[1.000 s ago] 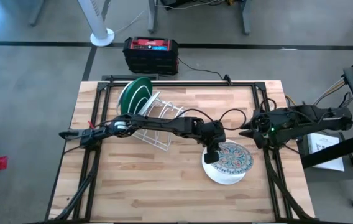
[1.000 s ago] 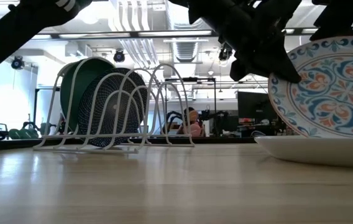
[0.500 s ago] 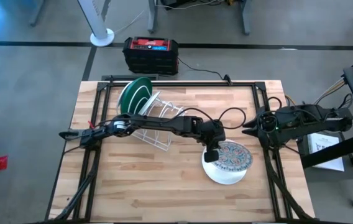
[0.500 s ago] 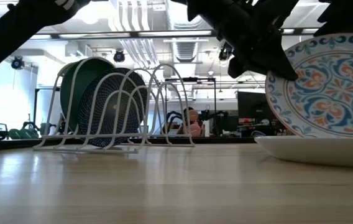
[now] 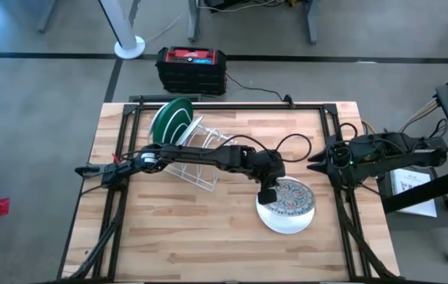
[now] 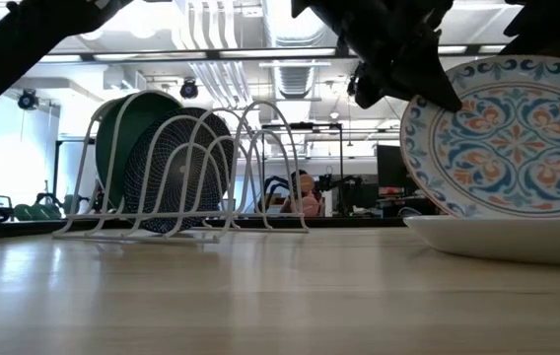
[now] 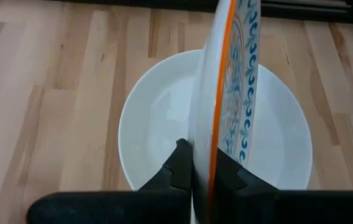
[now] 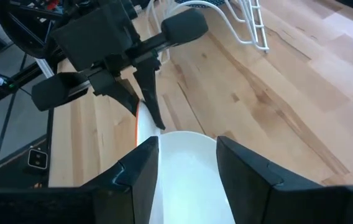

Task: Sort dishes
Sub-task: Put the blue orange patterned plate in the dish rack

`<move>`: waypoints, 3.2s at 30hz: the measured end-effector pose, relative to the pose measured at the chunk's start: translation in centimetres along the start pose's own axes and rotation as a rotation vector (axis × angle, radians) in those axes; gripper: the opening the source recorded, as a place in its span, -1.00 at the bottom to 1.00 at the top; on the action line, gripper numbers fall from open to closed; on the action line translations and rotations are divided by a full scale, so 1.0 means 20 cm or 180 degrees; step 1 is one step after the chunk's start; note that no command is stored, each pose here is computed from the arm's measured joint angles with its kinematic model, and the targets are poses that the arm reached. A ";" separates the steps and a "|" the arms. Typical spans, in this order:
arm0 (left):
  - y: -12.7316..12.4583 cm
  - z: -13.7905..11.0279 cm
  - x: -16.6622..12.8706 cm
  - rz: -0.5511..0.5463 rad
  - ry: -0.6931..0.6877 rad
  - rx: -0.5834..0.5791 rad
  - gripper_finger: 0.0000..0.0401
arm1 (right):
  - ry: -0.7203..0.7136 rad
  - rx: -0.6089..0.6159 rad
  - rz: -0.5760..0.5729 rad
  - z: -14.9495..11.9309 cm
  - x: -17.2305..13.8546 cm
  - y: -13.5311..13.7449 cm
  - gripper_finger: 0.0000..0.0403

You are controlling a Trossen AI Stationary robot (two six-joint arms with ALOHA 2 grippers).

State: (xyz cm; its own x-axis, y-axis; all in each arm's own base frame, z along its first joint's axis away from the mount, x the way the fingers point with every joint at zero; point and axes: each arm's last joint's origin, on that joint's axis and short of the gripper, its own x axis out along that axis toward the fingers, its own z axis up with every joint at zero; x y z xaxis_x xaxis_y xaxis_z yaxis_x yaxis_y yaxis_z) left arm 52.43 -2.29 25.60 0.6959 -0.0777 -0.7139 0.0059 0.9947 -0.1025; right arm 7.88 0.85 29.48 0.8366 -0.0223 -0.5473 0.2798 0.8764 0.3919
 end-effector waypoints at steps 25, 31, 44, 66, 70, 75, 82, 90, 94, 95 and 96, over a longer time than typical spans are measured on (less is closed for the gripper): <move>-0.02 0.00 -0.03 0.0278 0.0010 0.0035 -0.97 | 0.0974 -0.0252 0.0331 -0.06 0.19 0.04 0.17; -0.02 0.00 -0.03 0.0331 0.0010 0.0045 -0.97 | 0.1261 -0.0283 0.0238 -0.06 0.28 0.06 0.14; -0.02 0.01 -0.03 0.0353 -0.0015 0.0095 -0.97 | 0.1478 -0.0439 0.0002 -0.09 0.46 0.07 -0.39; -0.04 0.03 -0.17 0.0289 0.0030 0.0244 -0.11 | 0.1043 -0.0967 -0.0090 -0.10 0.40 0.11 -0.85; -0.04 0.04 -0.16 0.0226 -0.0006 0.0231 -0.07 | 0.0898 -0.1050 -0.0175 -0.09 0.39 0.12 -0.85; -0.04 0.03 -0.12 0.0192 -0.0118 0.0202 -0.08 | 0.0616 -0.1102 -0.0110 -0.07 0.36 0.14 -0.85; -0.04 0.02 -0.11 0.0174 -0.0101 0.0217 -0.53 | 0.0525 -0.1185 -0.0046 -0.06 0.35 0.15 -0.85; -0.04 0.02 -0.11 0.0307 -0.0135 0.0043 -0.87 | 0.0495 -0.1192 -0.0138 -0.05 0.36 0.14 -0.84; -0.04 0.02 -0.11 0.0415 -0.0145 0.0133 -0.88 | 0.0452 -0.1019 -0.0105 -0.05 0.35 0.15 -0.57; -0.05 0.02 -0.11 0.0444 -0.0133 0.0131 -0.88 | 0.0418 -0.0968 -0.0096 -0.04 0.34 0.15 -0.48; -0.05 0.01 -0.10 0.0486 -0.0108 0.0137 -0.88 | 0.0409 -0.0945 -0.0098 -0.04 0.34 0.15 -0.40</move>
State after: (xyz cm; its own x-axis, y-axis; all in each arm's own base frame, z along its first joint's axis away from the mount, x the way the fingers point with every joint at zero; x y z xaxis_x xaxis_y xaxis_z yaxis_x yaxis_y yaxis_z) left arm 51.12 -3.13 27.34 0.7149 0.0763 -0.6950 -0.0716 0.9968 0.0358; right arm 14.02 3.68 26.33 0.7582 -0.0066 -0.6519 0.1386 0.9787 0.1512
